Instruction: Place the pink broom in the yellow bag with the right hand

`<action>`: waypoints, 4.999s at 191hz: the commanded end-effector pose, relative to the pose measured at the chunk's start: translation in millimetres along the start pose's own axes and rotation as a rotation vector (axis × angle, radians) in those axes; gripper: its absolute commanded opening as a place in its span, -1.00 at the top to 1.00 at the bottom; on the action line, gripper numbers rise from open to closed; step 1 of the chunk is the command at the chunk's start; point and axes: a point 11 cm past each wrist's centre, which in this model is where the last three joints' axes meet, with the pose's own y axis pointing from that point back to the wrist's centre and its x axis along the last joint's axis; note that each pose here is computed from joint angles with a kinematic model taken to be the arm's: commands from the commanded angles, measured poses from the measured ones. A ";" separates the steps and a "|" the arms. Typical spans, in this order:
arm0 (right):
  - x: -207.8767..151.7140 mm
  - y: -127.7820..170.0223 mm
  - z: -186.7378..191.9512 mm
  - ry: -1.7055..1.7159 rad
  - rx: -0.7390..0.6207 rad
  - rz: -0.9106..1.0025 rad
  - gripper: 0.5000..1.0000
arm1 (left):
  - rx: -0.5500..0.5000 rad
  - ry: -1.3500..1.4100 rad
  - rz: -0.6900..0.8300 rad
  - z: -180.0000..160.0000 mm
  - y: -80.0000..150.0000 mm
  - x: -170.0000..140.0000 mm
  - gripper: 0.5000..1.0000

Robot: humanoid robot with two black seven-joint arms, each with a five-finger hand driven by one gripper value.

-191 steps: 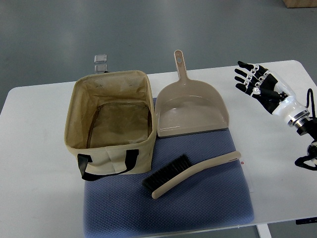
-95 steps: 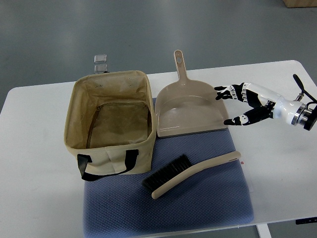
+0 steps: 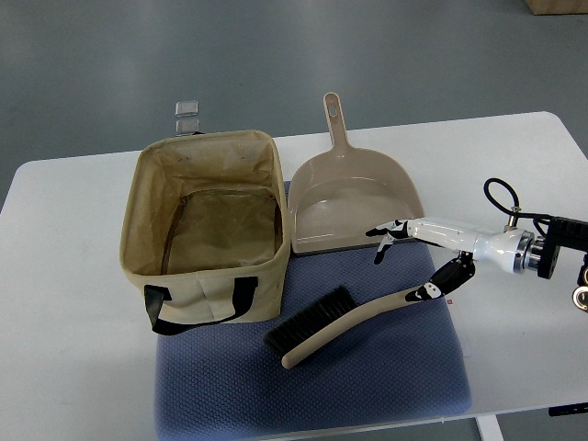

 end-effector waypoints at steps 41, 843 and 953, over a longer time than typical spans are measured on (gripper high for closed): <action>-22.0 -6.8 -2.0 0.141 0.005 -0.027 -0.63 | 0.000 0.000 0.000 0.0 0.0 0.0 -1.00; 149.3 35.3 32.5 -0.854 -0.025 0.848 -0.69 | 0.000 0.000 0.000 0.0 0.0 0.0 -1.00; 71.2 28.9 53.7 -1.134 0.055 0.887 -0.69 | 0.000 0.000 0.000 0.0 0.0 0.0 -1.00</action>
